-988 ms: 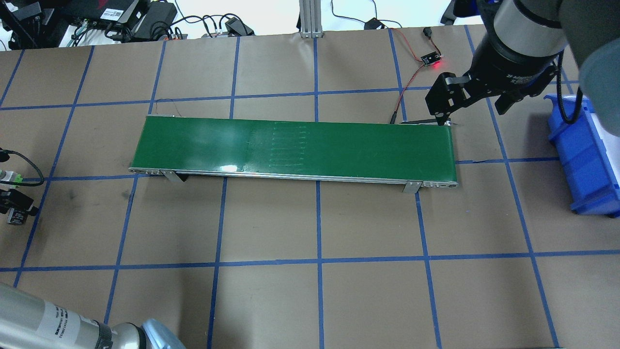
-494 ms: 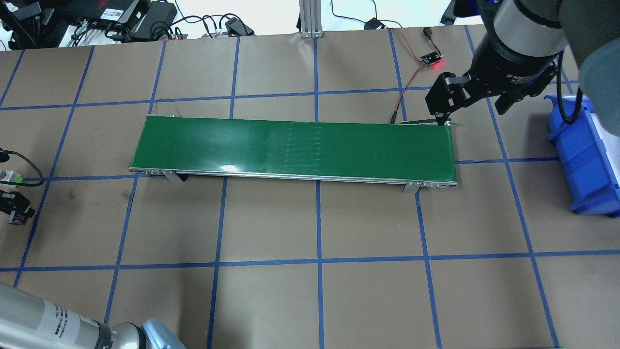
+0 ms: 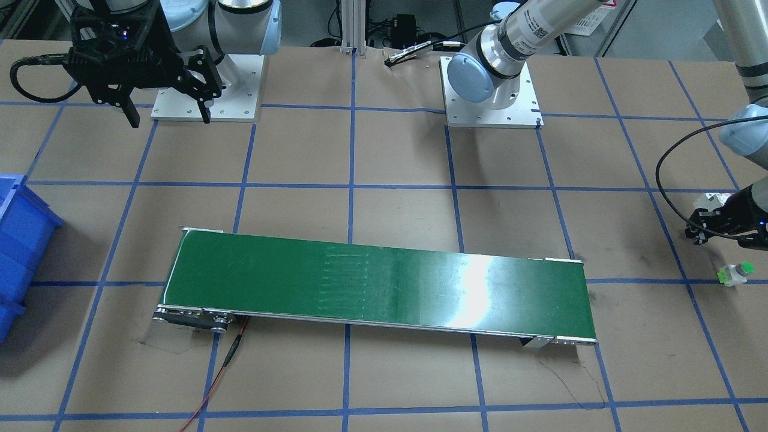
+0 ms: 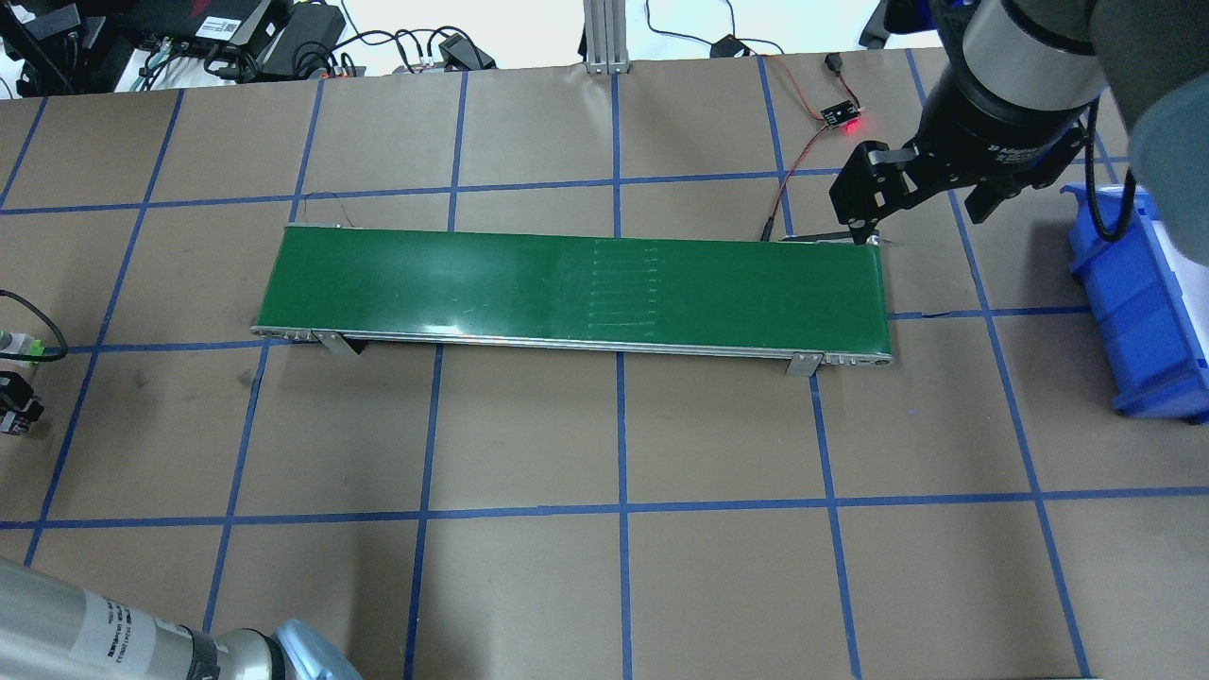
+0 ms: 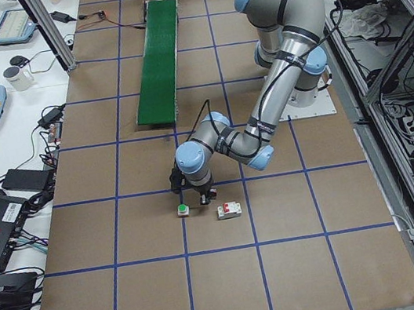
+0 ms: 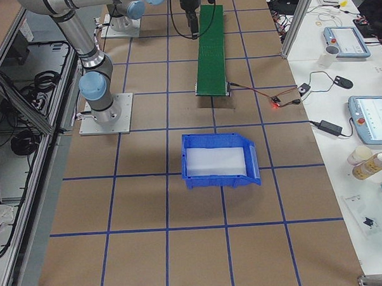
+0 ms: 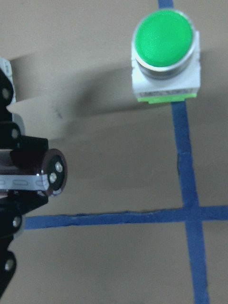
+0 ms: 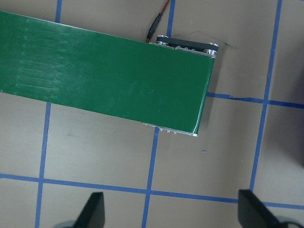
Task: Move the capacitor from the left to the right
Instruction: 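Carry the capacitor with the left gripper over the conveyor's near end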
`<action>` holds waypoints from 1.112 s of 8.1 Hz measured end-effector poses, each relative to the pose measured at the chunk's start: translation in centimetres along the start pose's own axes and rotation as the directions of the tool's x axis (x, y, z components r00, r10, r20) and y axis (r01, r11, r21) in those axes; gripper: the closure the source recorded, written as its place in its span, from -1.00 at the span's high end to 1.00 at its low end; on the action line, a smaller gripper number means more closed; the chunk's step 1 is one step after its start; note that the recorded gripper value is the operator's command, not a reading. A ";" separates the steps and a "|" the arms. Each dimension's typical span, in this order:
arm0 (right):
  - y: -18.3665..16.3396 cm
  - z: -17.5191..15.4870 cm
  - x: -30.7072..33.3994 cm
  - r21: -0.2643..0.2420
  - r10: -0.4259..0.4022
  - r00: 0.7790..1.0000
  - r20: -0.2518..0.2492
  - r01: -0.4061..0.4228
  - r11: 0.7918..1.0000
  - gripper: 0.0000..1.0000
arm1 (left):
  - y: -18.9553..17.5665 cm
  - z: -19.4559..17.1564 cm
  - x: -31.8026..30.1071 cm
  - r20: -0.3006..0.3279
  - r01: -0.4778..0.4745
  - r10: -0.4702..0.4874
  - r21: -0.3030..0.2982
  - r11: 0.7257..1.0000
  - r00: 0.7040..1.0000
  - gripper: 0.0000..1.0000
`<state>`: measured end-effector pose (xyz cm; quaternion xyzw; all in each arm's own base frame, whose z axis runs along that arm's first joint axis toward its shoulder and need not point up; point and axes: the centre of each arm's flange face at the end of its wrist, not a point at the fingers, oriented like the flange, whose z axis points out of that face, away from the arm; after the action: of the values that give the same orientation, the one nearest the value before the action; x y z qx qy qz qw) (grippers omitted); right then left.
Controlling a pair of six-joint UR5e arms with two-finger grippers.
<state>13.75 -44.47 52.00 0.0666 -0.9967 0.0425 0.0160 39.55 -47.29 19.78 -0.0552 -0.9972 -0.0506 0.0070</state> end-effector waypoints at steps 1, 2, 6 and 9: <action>0.0 0.0 0.0 0.000 0.000 1.000 0.000 0.000 1.000 1.00 | 0.2 -1.7 0.3 0.011 0.001 -0.001 0.009 1.000 1.000 -1.00; 0.0 0.0 0.0 0.000 0.000 1.000 0.000 0.000 1.000 1.00 | 0.1 -3.7 1.4 0.014 0.010 -0.010 0.015 1.000 1.000 -1.00; 0.0 0.0 0.0 0.000 0.001 1.000 0.000 -0.001 1.000 1.00 | -9.1 -10.0 16.4 0.073 0.035 -0.039 0.066 0.997 0.997 -1.00; 0.0 0.0 0.0 0.001 0.001 1.000 0.000 -0.001 1.000 1.00 | -14.8 -12.1 28.8 0.111 0.046 -0.054 0.069 0.997 0.992 -1.00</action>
<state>13.75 -44.47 52.00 0.0663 -0.9967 0.0428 0.0160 9.42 -60.03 30.85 -0.0326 -0.9982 -0.0146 -0.0486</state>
